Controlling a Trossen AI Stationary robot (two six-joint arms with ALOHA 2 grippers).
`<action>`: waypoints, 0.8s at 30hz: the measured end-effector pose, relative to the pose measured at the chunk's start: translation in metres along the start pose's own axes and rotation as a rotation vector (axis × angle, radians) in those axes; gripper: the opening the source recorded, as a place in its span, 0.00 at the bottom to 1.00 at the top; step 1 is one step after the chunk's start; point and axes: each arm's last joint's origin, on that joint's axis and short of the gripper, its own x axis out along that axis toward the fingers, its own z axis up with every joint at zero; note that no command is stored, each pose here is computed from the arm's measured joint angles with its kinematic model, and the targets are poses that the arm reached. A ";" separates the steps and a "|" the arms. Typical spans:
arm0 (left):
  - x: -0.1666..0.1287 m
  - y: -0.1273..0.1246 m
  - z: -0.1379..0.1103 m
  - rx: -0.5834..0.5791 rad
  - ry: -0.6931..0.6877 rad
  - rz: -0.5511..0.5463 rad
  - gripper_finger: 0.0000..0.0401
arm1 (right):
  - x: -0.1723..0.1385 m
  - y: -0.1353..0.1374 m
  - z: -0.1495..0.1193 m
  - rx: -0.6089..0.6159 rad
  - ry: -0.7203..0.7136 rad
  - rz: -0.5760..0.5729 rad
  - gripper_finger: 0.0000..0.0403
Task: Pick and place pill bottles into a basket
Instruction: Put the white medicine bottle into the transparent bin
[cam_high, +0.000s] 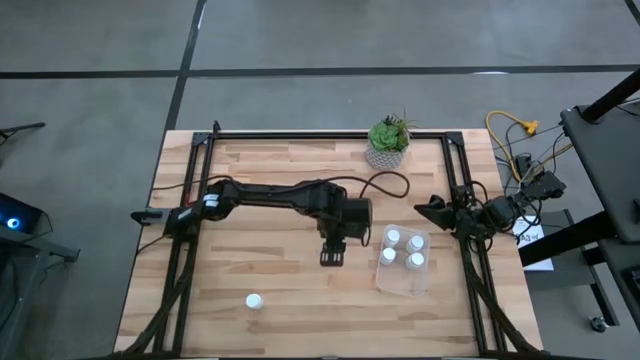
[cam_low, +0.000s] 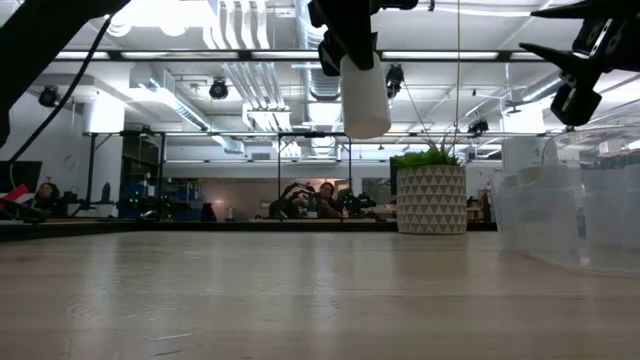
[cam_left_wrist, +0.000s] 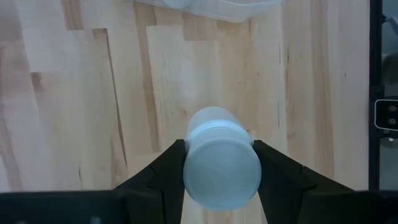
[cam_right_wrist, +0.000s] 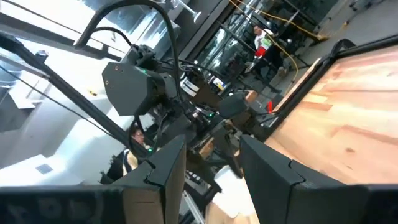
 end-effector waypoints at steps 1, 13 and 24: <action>0.000 0.000 0.000 0.000 0.000 0.000 0.35 | 0.000 0.000 0.000 -0.009 0.000 0.000 0.35; -0.004 0.001 0.004 0.005 -0.050 -0.002 0.35 | 0.010 0.008 -0.007 -0.259 0.159 0.015 0.35; -0.010 0.004 0.006 0.003 -0.092 -0.001 0.35 | 0.060 0.062 -0.003 -0.559 0.461 -0.190 0.35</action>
